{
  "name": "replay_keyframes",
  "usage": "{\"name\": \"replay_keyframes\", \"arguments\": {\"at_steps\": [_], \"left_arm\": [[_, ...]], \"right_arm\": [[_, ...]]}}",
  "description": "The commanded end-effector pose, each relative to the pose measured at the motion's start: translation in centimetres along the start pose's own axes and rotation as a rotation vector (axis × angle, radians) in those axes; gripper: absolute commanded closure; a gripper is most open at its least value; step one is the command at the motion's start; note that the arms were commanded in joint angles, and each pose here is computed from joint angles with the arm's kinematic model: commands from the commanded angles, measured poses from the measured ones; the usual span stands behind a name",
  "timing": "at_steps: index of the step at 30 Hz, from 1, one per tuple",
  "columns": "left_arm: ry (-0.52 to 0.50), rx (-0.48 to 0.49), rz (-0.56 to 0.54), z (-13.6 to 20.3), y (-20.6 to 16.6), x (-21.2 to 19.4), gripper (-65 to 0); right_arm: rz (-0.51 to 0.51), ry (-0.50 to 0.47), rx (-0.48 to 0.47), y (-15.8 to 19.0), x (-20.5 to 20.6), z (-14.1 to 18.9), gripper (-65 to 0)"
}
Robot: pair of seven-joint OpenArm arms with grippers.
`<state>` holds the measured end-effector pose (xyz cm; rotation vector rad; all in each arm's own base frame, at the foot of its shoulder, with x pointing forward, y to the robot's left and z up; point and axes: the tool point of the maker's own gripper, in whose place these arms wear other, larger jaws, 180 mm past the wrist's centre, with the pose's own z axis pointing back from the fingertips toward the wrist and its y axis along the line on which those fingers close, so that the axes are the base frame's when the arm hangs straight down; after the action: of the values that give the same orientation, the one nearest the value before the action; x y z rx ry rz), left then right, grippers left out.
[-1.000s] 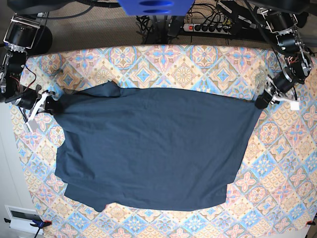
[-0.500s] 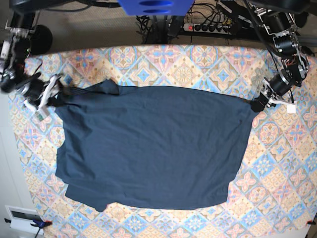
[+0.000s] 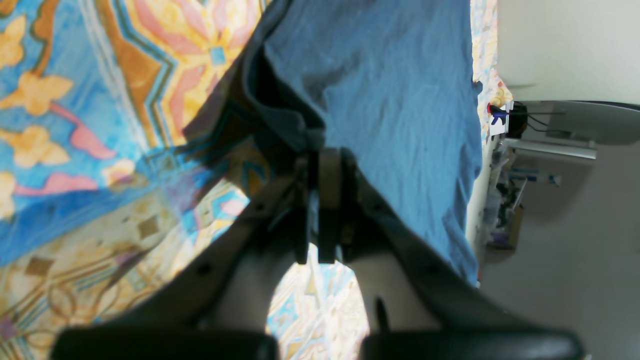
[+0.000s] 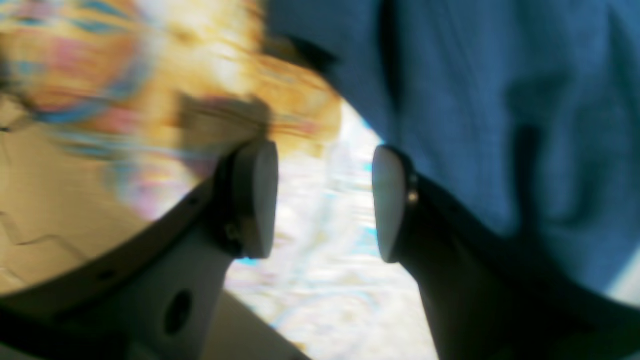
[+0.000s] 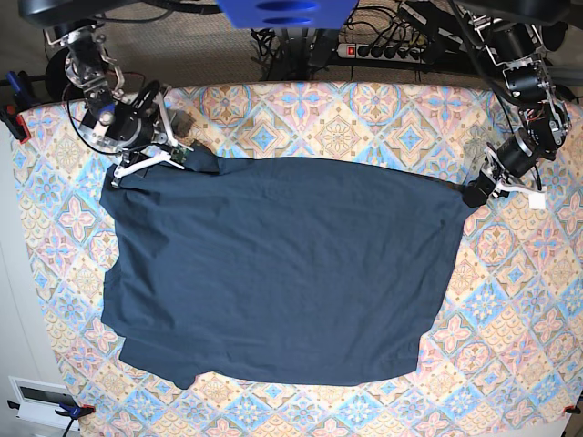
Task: Layout the t-shirt on the table in an organized manner, then fold the t-shirt properly
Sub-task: 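Release the shirt with the right gripper and regrasp its shoulder edge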
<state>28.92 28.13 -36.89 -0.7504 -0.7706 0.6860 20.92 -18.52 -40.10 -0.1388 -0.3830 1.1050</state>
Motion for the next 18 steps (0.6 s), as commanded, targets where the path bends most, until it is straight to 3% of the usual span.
{"name": "replay_keyframes", "arguments": {"at_steps": [1,18], "left_arm": [[-0.027,-0.027,-0.026,0.4,-1.0,1.4,0.0],[-0.028,-0.028,-0.027,0.4,-1.1,1.5,0.0]], "right_arm": [[0.001,-0.031,-0.012,-0.2,0.9,0.3,-28.8],[-0.077,-0.134,0.01,1.0,4.9,-0.3,-28.8]]}}
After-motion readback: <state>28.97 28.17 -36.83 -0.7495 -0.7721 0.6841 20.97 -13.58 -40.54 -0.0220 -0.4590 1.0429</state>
